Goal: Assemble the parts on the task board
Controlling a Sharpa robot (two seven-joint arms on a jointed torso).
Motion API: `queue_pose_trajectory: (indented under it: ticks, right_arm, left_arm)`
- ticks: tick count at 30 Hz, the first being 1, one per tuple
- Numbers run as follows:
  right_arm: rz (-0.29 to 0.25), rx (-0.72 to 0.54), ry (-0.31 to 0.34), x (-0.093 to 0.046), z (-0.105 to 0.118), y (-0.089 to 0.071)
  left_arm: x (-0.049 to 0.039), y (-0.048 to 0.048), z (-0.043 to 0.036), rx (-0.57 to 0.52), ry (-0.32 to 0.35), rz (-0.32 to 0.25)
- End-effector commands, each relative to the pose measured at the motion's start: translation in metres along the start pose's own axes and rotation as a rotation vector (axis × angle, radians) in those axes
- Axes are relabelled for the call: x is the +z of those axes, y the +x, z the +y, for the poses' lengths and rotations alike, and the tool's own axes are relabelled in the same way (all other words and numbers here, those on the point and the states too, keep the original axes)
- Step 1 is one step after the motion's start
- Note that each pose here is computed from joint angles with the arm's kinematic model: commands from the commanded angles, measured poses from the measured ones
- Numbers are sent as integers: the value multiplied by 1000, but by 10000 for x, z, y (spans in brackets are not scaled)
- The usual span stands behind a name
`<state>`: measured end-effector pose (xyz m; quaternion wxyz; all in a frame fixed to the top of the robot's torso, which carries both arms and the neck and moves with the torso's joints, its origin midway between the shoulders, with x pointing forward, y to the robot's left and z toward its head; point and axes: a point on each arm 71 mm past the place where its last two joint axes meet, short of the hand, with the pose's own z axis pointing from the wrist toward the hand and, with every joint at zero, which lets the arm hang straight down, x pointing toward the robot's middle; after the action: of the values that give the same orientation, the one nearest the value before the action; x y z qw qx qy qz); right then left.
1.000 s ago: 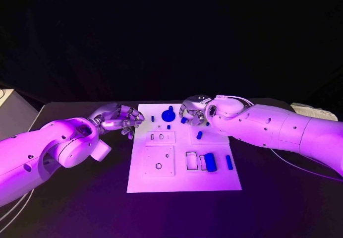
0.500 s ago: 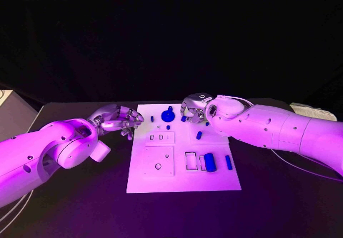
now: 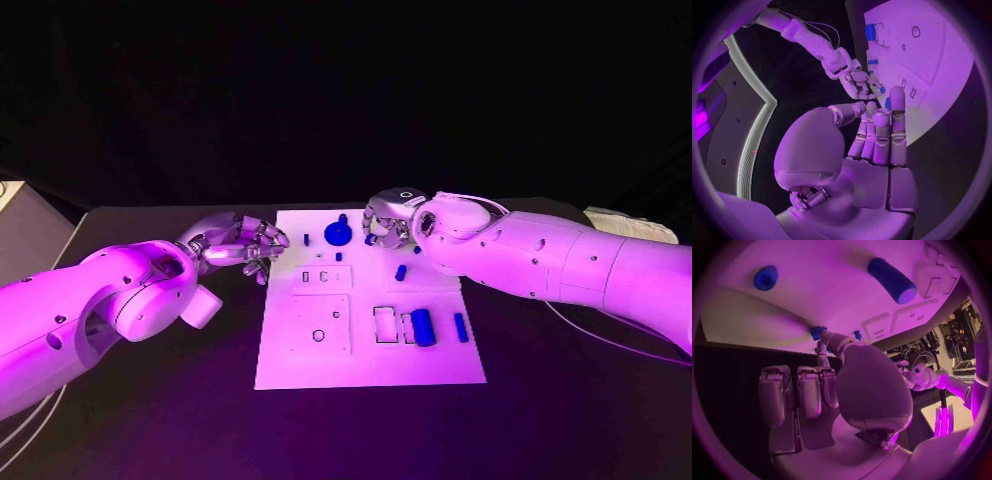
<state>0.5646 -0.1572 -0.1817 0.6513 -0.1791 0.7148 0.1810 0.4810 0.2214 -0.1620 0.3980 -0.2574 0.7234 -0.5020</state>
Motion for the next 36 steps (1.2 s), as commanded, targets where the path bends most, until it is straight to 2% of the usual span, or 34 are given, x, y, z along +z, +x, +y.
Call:
queue_pose_trajectory:
  ticks: [1,36]
  right_arm:
    - [-11,4,38,-1,-27,-7]
    - [-107,10,106,57,67,11]
  left_arm:
    - [3,21,-4,-6,4,20]
    - [0,35,18,-11,-2,26]
